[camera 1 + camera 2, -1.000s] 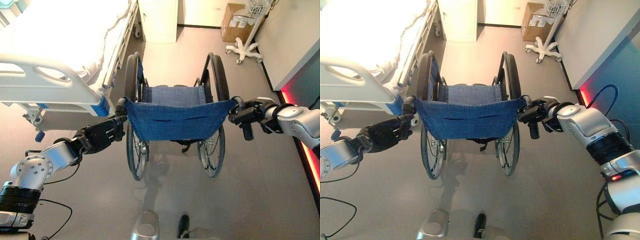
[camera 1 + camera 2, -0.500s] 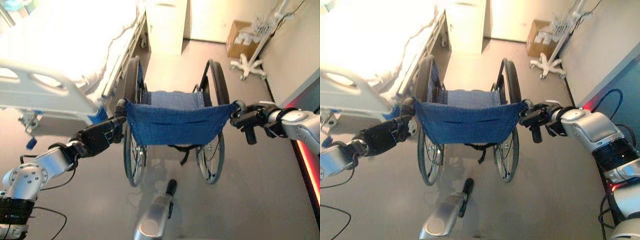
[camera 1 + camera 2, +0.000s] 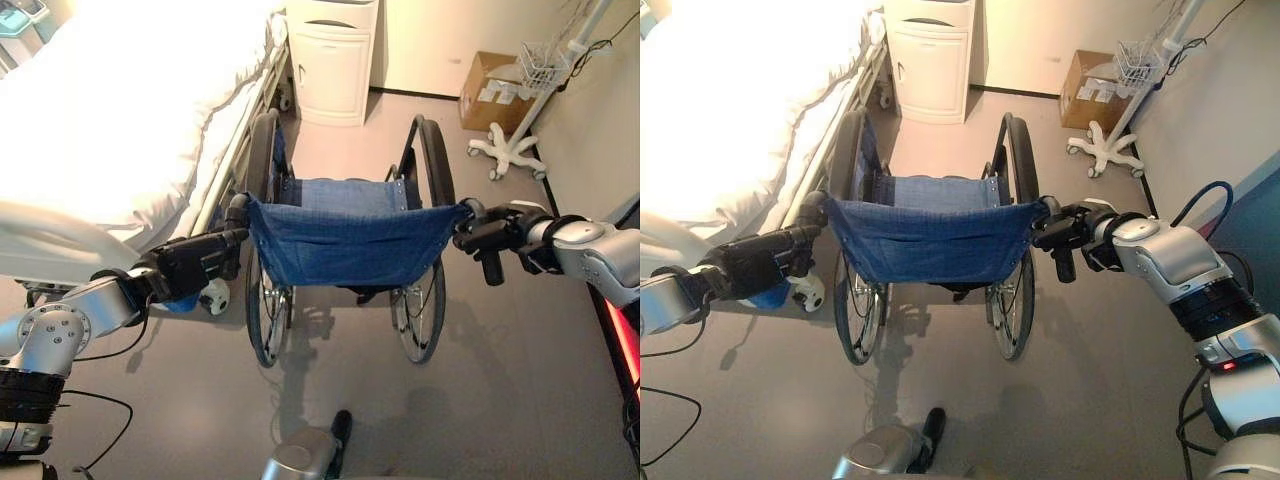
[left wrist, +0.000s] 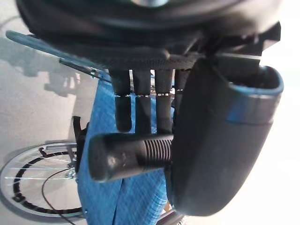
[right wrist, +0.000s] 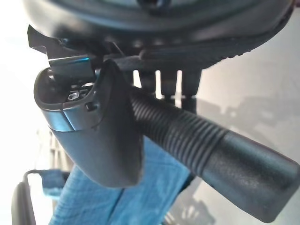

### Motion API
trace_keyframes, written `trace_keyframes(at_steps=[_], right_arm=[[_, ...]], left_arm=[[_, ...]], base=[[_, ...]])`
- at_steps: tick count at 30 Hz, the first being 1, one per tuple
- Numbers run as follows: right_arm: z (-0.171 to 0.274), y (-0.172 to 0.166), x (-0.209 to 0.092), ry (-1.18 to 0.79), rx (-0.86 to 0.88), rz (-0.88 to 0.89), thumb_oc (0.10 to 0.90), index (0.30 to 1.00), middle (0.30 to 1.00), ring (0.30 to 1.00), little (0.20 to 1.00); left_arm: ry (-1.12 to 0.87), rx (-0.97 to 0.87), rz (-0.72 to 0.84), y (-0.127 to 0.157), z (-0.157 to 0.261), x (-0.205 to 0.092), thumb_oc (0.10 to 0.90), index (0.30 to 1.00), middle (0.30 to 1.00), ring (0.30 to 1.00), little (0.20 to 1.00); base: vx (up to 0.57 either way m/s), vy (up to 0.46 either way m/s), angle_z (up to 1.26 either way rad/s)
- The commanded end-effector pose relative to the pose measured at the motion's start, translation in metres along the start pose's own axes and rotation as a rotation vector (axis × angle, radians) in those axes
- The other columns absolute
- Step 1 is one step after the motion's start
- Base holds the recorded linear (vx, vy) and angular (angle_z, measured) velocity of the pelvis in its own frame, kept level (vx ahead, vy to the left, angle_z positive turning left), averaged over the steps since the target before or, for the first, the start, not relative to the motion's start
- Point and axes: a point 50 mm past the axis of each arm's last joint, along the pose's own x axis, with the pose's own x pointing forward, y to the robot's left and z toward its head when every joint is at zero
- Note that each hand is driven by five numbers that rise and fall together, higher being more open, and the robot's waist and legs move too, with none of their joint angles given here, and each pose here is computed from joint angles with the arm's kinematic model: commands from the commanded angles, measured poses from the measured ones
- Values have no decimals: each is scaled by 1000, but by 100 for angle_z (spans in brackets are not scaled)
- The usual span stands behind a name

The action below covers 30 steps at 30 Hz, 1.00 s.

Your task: Push the wheelchair next to the bed

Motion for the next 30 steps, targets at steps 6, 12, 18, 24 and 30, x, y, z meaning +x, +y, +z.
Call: trace_keyframes(at_steps=[6,12,18,24,30], right_arm=[[82,6,-45,-502,-179,110,400,300,300,300,300],[90,2,-54,-493,-178,115,400,300,300,300,300],[79,6,-51,-464,-183,110,400,300,300,300,300],[76,14,-51,-447,-150,125,400,300,300,300,300],[71,15,-46,-446,-84,95,400,300,300,300,300]], left_arm=[[-305,-39,-309,-60,59,-9,400,300,300,300,300],[-289,-56,-324,-63,53,-5,400,300,300,300,300],[-264,-90,-324,-56,38,-10,400,300,300,300,300],[-255,-82,-319,-45,36,-17,400,300,300,300,300],[-240,-55,-330,-42,28,-16,400,300,300,300,300]], base=[[303,-131,64],[449,-199,61],[261,-196,23],[264,-60,-3],[290,102,4]])
